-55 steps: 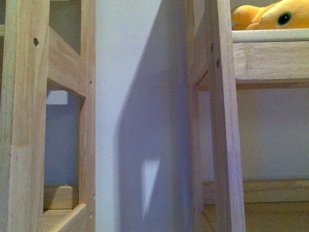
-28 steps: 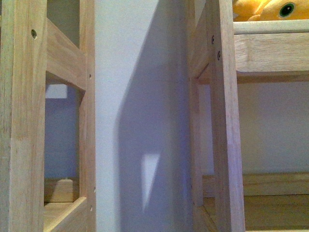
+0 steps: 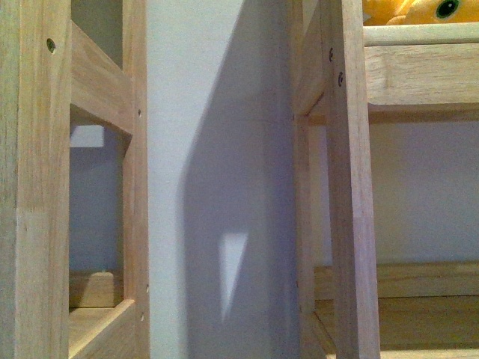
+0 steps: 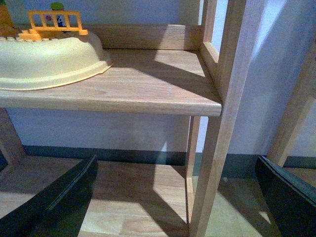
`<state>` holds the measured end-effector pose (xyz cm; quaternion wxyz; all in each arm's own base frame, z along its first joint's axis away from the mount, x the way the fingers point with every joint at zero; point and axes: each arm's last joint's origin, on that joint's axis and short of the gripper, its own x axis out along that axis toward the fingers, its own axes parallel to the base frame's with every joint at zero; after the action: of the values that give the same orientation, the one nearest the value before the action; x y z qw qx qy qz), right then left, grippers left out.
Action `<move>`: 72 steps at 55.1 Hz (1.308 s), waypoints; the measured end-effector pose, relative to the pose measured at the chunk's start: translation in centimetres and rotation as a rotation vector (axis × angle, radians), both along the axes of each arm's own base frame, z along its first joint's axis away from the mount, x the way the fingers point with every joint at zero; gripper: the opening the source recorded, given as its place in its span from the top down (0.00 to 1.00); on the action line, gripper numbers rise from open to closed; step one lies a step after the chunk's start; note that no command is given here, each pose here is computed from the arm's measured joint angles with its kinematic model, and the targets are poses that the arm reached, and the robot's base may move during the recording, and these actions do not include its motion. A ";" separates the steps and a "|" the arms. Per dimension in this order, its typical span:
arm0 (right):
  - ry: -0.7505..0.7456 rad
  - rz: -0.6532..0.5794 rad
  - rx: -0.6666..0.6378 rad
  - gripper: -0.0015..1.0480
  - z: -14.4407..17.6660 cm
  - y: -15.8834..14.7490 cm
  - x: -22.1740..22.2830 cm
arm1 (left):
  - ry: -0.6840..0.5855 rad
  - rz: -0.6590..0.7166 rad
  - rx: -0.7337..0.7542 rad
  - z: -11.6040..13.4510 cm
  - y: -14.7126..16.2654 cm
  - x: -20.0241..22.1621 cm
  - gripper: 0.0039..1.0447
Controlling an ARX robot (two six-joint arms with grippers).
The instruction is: Put away toys
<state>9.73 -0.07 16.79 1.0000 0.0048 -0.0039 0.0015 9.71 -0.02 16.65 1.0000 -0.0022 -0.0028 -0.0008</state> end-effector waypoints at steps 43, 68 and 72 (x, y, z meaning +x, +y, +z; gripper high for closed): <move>-0.001 -0.003 -0.007 0.23 0.0 0.0 0.0 | 0.000 0.000 0.000 0.0 0.0 0.0 0.06; -0.001 -0.003 -0.007 0.06 0.0 0.0 0.0 | 0.000 0.000 0.000 0.0 0.0 0.0 0.06; -0.001 -0.003 -0.007 0.06 0.0 0.0 0.0 | 0.000 0.000 0.000 0.0 0.0 0.0 0.06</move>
<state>9.73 -0.03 16.80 1.0000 0.0014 -0.0043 -0.0002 9.71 -0.02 16.65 1.0000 -0.0022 -0.0028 -0.0008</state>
